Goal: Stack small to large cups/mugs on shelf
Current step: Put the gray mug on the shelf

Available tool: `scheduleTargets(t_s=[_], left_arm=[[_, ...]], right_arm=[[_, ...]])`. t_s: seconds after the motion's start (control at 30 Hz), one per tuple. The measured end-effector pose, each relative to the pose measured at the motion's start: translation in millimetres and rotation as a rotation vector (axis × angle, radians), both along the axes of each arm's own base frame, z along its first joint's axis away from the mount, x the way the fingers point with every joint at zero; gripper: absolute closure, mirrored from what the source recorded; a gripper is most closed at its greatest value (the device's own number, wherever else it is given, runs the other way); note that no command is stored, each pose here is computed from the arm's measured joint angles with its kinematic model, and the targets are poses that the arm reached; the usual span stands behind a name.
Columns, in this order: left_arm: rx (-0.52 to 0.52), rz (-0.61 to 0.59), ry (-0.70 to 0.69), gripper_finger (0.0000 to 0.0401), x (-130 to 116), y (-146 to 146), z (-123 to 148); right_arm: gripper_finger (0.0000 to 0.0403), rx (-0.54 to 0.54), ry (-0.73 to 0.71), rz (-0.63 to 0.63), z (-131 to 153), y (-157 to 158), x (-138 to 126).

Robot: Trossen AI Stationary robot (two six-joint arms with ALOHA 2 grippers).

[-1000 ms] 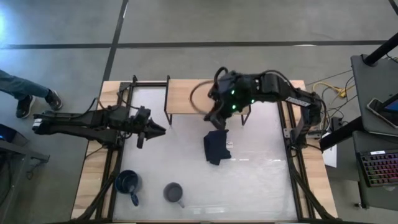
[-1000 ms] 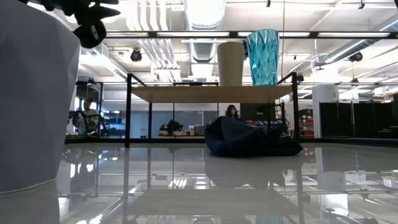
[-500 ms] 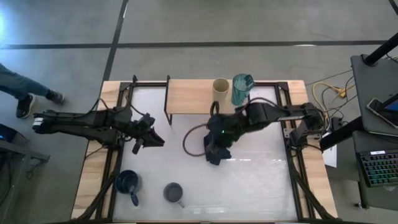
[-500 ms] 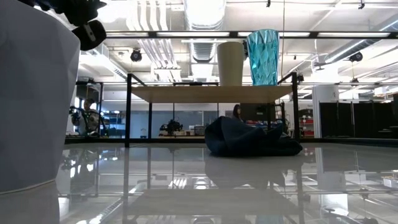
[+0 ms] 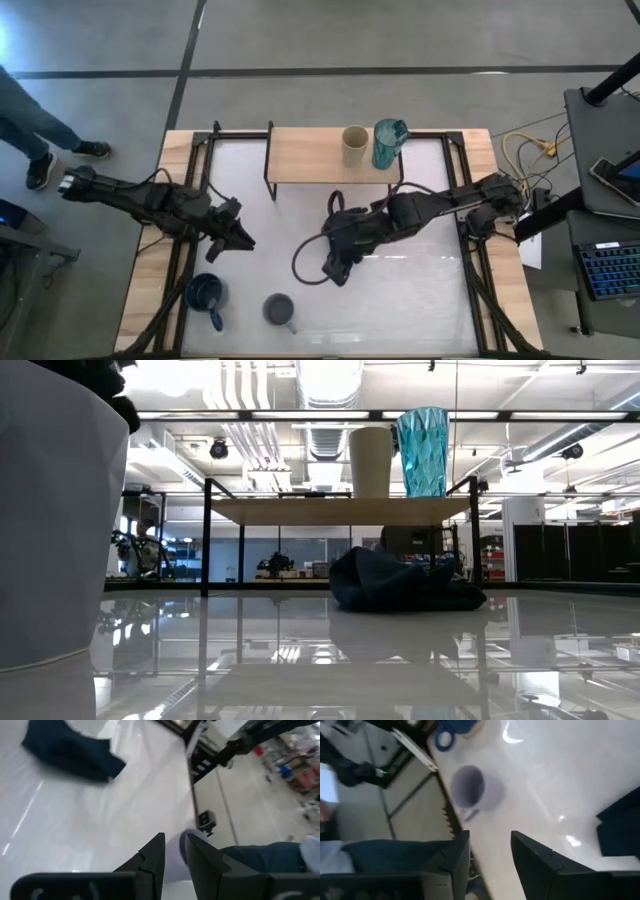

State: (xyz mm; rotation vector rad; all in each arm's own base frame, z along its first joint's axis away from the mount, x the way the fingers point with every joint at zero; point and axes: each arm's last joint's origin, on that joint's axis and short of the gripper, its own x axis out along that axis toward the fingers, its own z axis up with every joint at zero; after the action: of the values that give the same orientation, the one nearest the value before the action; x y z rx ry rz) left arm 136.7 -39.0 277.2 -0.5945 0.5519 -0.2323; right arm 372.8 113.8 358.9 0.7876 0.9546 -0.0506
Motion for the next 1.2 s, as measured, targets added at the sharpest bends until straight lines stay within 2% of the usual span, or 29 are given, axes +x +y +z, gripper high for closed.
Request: scheduleTargets(t_s=[0.1, 0.27, 0.4, 0.67, 0.77, 0.93, 1.07, 1.2], left_arm=[[0.005, 0.008, 0.015, 0.0338, -4.8, -8.1, -0.8], [0.023, -0.008, 0.011, 0.0338, -11.3, -20.0, 1.5], [-0.014, -0.041, 0.033, 0.0338, -12.5, -28.3, 3.5], [-0.043, -0.123, 0.187, 0.0338, -12.9, -47.9, -9.8], [-0.052, -0.154, 0.219, 0.0338, -12.8, -56.2, -12.6], [-0.063, -0.202, 0.198, 0.0338, -6.9, -70.6, -12.4], [-0.063, -0.222, 0.200, 0.0338, -0.9, -80.7, -16.4], [-0.059, -0.218, 0.220, 0.0338, 5.4, -86.8, -17.9]], right_arm=[[0.0266, -0.050, 0.005, 0.041, -10.9, 1.4, 3.2], [0.0266, -0.118, -0.055, 0.095, -10.5, 1.7, 6.2], [0.0266, -0.153, -0.081, 0.128, -10.5, 2.2, 8.5], [0.0266, -0.081, 0.023, 0.220, -42.3, 12.4, 23.8], [0.0266, -0.077, 0.018, 0.223, -49.0, 14.7, 29.7], [0.0266, -0.033, -0.056, 0.249, -54.2, 19.1, 42.8], [0.0266, -0.017, -0.160, 0.247, -46.2, 19.1, 50.4], [0.0266, -0.010, -0.185, 0.234, -38.4, 11.8, 53.4]])
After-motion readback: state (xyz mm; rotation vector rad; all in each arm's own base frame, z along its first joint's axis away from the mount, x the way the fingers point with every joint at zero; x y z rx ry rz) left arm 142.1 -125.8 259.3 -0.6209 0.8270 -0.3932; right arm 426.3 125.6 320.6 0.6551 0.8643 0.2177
